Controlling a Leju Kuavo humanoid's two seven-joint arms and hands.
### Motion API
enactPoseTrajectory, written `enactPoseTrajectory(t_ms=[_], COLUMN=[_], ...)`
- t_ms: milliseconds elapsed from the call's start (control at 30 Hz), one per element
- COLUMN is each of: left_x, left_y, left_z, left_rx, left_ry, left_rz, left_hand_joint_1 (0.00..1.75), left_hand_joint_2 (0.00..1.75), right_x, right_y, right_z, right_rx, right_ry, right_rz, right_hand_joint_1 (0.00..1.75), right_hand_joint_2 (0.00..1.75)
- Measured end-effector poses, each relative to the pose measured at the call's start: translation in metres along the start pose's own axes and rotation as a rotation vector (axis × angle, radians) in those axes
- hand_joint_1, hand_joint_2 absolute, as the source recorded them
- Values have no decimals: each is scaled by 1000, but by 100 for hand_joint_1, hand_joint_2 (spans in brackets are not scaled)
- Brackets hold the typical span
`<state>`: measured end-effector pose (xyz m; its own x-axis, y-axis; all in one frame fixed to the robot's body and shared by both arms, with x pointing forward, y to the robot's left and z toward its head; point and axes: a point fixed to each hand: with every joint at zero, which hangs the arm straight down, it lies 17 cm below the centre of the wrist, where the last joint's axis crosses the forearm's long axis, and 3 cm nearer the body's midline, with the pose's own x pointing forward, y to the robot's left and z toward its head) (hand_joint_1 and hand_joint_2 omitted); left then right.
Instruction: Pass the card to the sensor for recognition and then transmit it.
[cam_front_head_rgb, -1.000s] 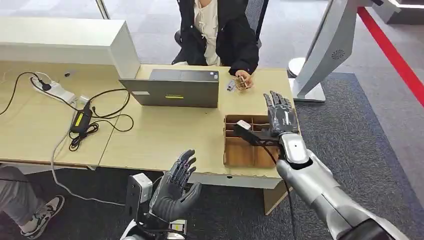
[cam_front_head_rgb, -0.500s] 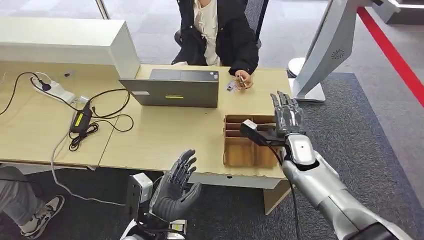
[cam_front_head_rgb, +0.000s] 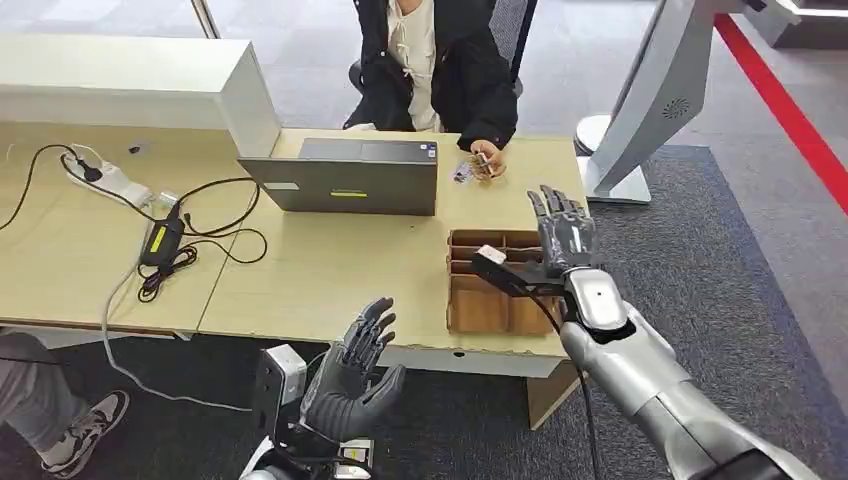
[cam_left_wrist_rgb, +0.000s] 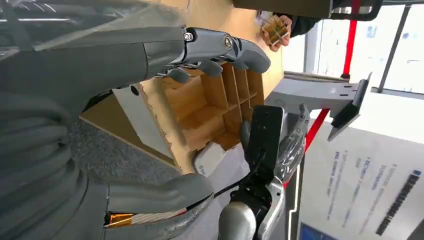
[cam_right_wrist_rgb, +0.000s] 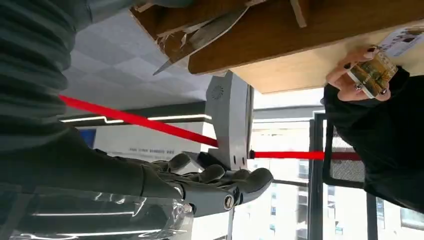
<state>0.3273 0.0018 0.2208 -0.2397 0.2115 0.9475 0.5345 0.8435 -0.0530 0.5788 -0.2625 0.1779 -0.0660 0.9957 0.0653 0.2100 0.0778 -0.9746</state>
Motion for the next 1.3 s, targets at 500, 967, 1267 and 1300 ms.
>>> enactPoseTrajectory(t_ms=[500,967,1267,1300], left_x=[-1,0,0,0], left_y=[4,6,1,1], left_z=[-1,-1,0,0], left_rx=[22,30,6,3], left_ry=[5,4,4,4], left_rz=[11,9,14,14], left_hand_joint_1=[0,0,0,0], left_hand_joint_2=[175,175,175,175], right_x=[8,12,10,10], right_y=[5,3,-4,-6], right_z=[2,5,7,7], right_rx=[36,18,-3,-12], right_ry=[-19,-30,-12,-12], right_rz=[-28,-39,-55,-59], right_hand_joint_1=[175,175,0,0], right_hand_joint_2=[175,175,175,175])
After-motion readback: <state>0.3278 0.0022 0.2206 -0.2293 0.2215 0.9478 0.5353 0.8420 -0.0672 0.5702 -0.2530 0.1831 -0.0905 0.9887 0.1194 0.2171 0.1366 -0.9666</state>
